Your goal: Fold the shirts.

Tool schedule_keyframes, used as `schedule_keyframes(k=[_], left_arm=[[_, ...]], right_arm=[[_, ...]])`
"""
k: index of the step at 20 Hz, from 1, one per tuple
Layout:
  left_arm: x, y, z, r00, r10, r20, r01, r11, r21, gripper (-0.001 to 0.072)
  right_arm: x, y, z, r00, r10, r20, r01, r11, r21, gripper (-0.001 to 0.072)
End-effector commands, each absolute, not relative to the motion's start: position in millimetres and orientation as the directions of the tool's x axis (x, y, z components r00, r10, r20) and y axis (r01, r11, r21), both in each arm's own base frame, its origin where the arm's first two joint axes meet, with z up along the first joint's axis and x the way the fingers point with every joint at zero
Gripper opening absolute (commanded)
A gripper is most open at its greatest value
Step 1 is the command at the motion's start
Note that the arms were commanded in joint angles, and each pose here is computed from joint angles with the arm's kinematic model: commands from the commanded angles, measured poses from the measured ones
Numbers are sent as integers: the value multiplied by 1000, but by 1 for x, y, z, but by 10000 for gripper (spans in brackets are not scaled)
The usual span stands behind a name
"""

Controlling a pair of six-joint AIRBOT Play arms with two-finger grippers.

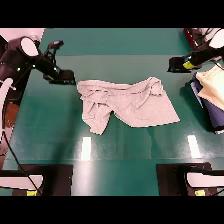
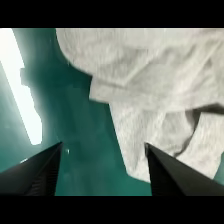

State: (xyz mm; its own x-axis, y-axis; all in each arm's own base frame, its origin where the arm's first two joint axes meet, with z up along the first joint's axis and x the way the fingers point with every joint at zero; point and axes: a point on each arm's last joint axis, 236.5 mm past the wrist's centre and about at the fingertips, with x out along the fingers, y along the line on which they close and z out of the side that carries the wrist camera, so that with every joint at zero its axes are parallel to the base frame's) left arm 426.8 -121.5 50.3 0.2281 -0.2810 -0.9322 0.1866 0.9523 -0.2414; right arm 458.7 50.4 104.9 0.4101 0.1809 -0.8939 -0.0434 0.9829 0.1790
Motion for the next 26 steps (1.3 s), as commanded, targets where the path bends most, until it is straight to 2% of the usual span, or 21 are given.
schedule_keyframes(k=[1, 7, 11, 15, 19, 21, 22, 23, 24, 25, 26], left_arm=[[381, -130, 19, 137, -333, -933, 146, 938, -313, 605], [310, -141, -50, 95, -415, -905, 2, 909, -417, 605], [314, -145, -64, 143, -431, -891, -40, 897, -440, 605], [323, -169, -63, 197, -428, -882, 36, 902, -429, 604], [306, -178, -89, 88, -437, -895, -27, 897, -440, 604], [308, -183, -90, 90, -457, -885, -49, 886, -462, 603], [314, -186, -86, 115, -467, -877, -55, 878, -475, 522], [320, -187, -82, 130, -472, -872, -40, 876, -480, 232], [323, -189, -78, 139, -476, -869, -15, 876, -482, 59], [325, -190, -73, 133, -480, -867, 2, 875, -484, 24], [325, -190, -67, 120, -482, -868, 25, 876, -482, 23]], right_arm=[[431, 52, 133, 402, 222, -888, -94, 975, 201, 315], [409, 90, 171, 442, 294, -847, -204, 953, 224, 315], [404, 106, 175, 439, 312, -843, -244, 944, 222, 315], [402, 106, 174, 434, 313, -845, -244, 944, 224, 315], [395, 105, 171, 402, 310, -861, -244, 943, 225, 316], [393, 105, 170, 394, 309, -866, -245, 943, 225, 316], [392, 105, 169, 392, 308, -867, -245, 943, 225, 315], [392, 105, 169, 390, 308, -868, -245, 943, 225, 315], [390, 105, 168, 383, 308, -871, -245, 943, 226, 315], [387, 104, 167, 369, 305, -878, -244, 943, 225, 315], [382, 100, 164, 348, 299, -888, -237, 945, 225, 315]])
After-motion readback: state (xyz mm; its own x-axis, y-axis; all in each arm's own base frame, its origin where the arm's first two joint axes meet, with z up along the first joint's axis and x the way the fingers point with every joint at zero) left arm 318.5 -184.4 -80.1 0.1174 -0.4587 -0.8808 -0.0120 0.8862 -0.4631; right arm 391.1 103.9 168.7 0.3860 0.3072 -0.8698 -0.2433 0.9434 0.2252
